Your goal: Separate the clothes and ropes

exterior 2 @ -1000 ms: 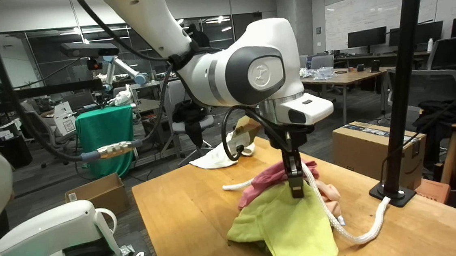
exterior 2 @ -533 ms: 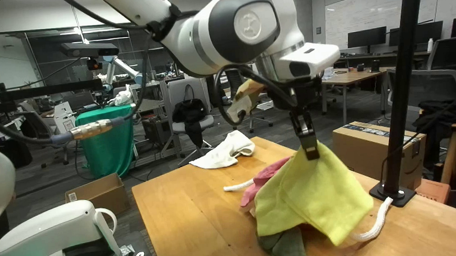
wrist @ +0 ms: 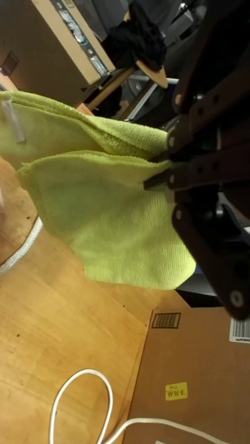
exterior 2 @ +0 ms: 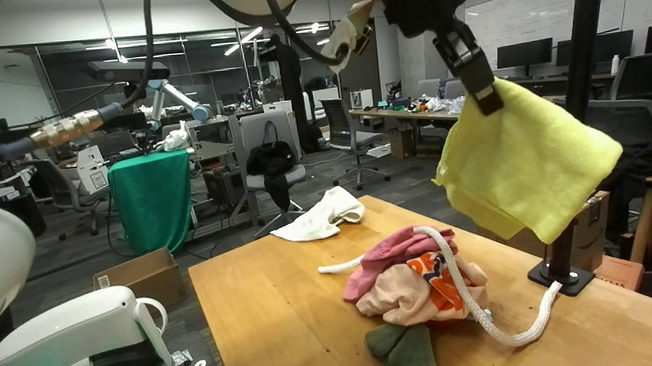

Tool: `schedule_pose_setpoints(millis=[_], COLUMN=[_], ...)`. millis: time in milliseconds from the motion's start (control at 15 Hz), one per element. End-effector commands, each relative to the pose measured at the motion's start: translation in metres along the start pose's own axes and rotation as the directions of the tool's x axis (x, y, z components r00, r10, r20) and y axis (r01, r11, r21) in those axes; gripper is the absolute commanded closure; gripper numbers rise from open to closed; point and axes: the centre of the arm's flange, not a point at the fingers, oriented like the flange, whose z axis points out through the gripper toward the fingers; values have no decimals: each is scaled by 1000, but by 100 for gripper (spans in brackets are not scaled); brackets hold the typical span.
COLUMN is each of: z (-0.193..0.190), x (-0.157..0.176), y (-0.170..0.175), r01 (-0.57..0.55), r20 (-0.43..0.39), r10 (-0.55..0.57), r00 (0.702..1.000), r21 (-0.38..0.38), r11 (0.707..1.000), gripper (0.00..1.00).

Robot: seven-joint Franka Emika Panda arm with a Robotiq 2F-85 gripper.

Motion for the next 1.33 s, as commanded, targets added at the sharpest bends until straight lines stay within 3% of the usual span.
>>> schedule_pose_setpoints(millis=[0, 333, 667, 1267], z=[-14, -9, 13, 71], x=[23, 45, 75, 130], y=[-11, -31, -43, -21], r01=[-36, -95, -182, -380], r20=[-76, -104, -144, -223], r10=[36, 93, 169, 337], r00=[996, 990, 975, 915], r21=[7, -11, -80, -194], r11=[999, 995, 980, 904], gripper=[94, 94, 94, 94])
